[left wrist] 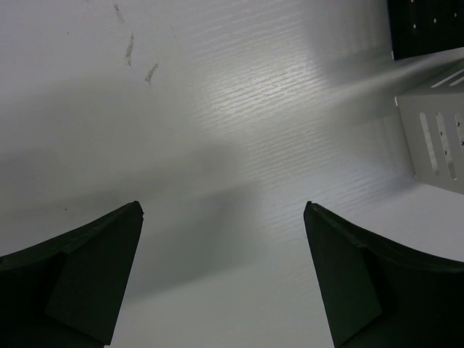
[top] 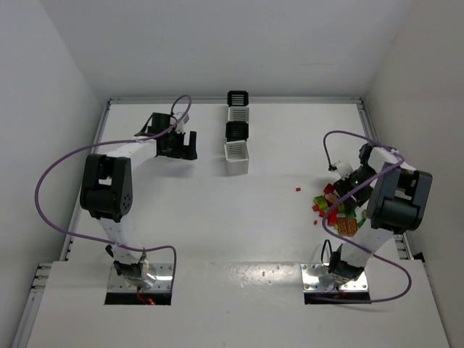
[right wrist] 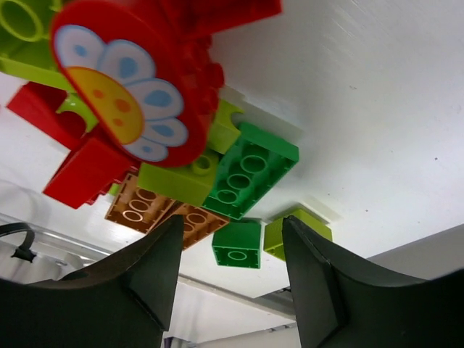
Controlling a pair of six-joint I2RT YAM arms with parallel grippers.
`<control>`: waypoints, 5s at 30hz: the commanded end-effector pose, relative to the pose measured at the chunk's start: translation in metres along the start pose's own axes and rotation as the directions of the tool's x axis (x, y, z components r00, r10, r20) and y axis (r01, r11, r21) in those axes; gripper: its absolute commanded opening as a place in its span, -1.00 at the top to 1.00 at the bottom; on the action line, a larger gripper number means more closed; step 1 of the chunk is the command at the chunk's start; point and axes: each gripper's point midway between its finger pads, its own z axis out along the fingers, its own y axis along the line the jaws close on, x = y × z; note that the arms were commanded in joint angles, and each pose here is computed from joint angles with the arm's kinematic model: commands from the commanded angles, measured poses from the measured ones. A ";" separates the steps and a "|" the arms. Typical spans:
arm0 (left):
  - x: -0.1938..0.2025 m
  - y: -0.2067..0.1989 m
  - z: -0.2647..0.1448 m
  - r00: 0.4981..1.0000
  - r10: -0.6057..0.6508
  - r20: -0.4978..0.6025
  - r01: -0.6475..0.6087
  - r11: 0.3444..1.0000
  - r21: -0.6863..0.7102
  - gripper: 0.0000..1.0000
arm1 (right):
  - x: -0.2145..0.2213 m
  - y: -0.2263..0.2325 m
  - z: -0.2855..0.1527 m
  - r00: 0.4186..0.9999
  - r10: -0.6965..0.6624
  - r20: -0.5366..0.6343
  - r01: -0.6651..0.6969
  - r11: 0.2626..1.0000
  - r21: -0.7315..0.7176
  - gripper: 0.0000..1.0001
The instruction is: Sort the legos into containers by color
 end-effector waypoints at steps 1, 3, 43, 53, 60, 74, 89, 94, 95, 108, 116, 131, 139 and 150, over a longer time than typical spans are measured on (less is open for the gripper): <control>-0.020 -0.004 -0.002 0.999 0.008 0.046 -0.008 1.000 0.006 -0.99 | 0.006 -0.005 0.006 1.000 -0.007 -0.024 0.008 1.000 0.014 -0.15; -0.020 -0.004 -0.002 0.999 0.008 0.046 -0.008 1.000 0.006 -0.99 | 0.005 -0.007 0.008 1.000 -0.007 -0.023 0.008 1.000 0.015 -0.15; -0.006 -0.007 0.000 0.999 -0.022 0.035 0.021 1.000 0.017 -0.99 | -0.037 0.016 0.005 0.979 0.128 0.161 -0.109 0.987 -0.121 0.68; -0.023 -0.037 -0.013 0.995 -0.046 0.093 0.027 0.981 0.192 -0.99 | -0.060 0.022 -0.064 0.939 -0.009 0.344 0.024 0.999 -0.039 0.73; -0.042 -0.074 -0.028 0.985 -0.120 0.120 0.065 0.921 0.383 -0.99 | -0.122 0.029 -0.101 0.836 -0.098 0.539 0.103 0.994 0.021 0.73; -0.105 -0.211 -0.059 0.983 -0.145 0.113 0.026 0.717 0.696 -0.69 | -0.271 0.110 -0.131 0.624 -0.330 0.708 0.445 0.895 0.026 0.75; -0.111 -0.265 -0.048 0.989 -0.077 0.125 -0.033 0.713 0.701 -0.63 | -0.325 0.181 -0.153 0.554 -0.387 0.737 0.543 0.839 0.032 0.75; -0.116 -0.266 -0.049 0.988 -0.077 0.136 -0.042 0.711 0.702 -0.63 | -0.323 0.187 -0.150 0.572 -0.390 0.721 0.532 0.846 0.036 0.75; -0.116 -0.266 -0.049 0.988 -0.077 0.136 -0.042 0.711 0.702 -0.63 | -0.325 0.187 -0.151 0.570 -0.385 0.726 0.528 0.849 0.036 0.75; -0.115 -0.270 -0.045 0.991 -0.064 0.121 -0.045 0.685 0.728 0.28 | -0.338 0.201 -0.154 0.553 -0.387 0.738 0.516 0.855 0.062 0.75; -0.116 -0.269 -0.044 0.990 -0.061 0.131 -0.053 0.692 0.720 0.90 | -0.347 0.195 -0.165 0.564 -0.332 0.756 0.417 0.905 0.086 0.27; -0.245 -0.163 0.030 0.901 -0.037 0.432 -0.094 0.956 0.277 0.92 | -0.211 0.106 -0.129 0.799 -0.133 0.587 0.038 0.985 0.171 -0.46; -0.278 -0.110 0.052 0.825 0.018 0.564 -0.039 0.999 0.024 0.90 | -0.155 0.062 -0.096 0.905 0.069 0.421 -0.131 0.984 0.120 -0.46; -0.290 -0.107 0.069 0.785 0.039 0.619 -0.057 0.998 0.010 0.81 | -0.118 0.028 -0.093 0.911 0.174 0.374 -0.222 0.971 0.089 -0.46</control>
